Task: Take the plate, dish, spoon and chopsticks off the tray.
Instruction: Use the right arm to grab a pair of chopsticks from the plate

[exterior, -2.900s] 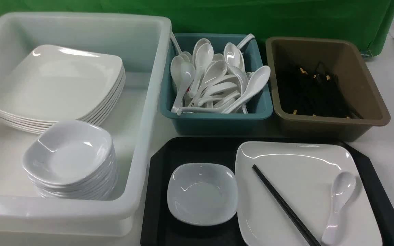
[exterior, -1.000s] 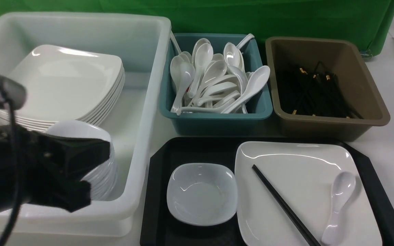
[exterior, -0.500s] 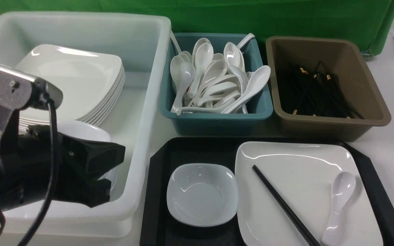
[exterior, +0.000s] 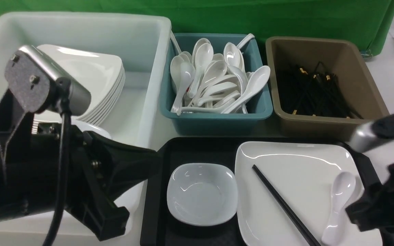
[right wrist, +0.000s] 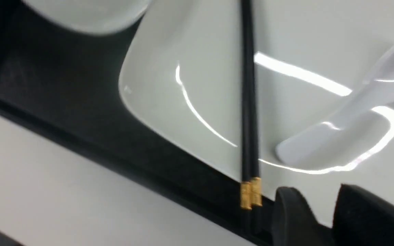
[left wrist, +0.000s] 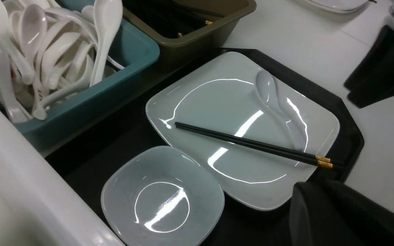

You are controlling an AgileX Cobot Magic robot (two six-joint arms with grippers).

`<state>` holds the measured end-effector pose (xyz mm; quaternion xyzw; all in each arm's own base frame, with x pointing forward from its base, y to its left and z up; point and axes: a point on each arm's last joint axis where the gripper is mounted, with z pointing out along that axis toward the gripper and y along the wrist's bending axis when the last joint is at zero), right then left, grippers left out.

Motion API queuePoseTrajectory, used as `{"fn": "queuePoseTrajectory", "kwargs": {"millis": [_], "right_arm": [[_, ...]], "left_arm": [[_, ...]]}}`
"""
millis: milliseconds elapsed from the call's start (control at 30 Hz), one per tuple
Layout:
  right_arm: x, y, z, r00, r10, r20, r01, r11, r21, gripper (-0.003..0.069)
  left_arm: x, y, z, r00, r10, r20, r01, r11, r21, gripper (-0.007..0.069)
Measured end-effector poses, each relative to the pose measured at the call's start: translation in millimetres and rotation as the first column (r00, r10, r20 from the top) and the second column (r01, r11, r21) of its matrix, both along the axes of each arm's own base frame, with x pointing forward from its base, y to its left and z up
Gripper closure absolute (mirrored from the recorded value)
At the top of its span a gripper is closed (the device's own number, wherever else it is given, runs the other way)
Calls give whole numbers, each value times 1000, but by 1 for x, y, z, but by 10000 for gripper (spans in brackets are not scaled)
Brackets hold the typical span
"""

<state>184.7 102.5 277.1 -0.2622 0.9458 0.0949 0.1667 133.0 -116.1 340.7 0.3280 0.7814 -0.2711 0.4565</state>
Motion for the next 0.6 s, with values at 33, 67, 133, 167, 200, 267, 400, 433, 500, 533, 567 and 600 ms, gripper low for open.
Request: {"fn": "queuePoseTrajectory", "kwargs": {"millis": [33, 67, 133, 167, 200, 267, 400, 433, 500, 533, 567, 600], "right_arm": [[9, 13, -4, 999, 34, -28, -35, 999, -20, 428], [15, 22, -8, 997, 57, -47, -59, 998, -38, 413], [22, 34, -16, 994, 76, -81, -81, 994, -69, 374], [24, 36, -18, 993, 77, -89, -84, 994, -75, 362], [28, 43, -24, 990, 82, -111, -93, 991, -97, 319], [33, 48, -37, 985, 81, -152, -101, 986, -129, 267], [42, 53, -59, 974, 75, -214, -114, 979, -172, 227], [45, 55, -66, 972, 72, -223, -114, 977, -180, 224], [49, 57, -73, 971, 70, -227, -113, 976, -183, 222], [50, 58, -75, 972, 69, -226, -113, 977, -183, 221], [52, 59, -79, 972, 68, -226, -111, 977, -184, 221], [53, 60, -82, 971, 67, -228, -111, 976, -185, 221]], "left_arm": [[0, 0, -1, 1000, -5, -3, 5, 1000, 6, 608], [-1, 0, -1, 1000, -9, -6, 9, 1000, 10, 608], [-2, 0, -2, 1000, -16, -14, 16, 1000, 16, 608], [-2, 0, -2, 1000, -17, -15, 17, 1000, 16, 608], [-2, 0, -2, 1000, -21, -19, 21, 1000, 18, 608], [-2, 0, -2, 1000, -22, -20, 23, 1000, 19, 608], [-2, 0, -2, 999, -24, -22, 24, 999, 20, 608], [-2, 0, -2, 999, -24, -22, 24, 999, 20, 608], [-2, 0, -2, 999, -25, -23, 25, 999, 21, 608], [-2, 0, -2, 999, -25, -23, 25, 999, 21, 608], [-2, 0, -2, 999, -25, -23, 25, 999, 21, 608], [-2, 0, -2, 999, -25, -23, 25, 999, 21, 608]]}}
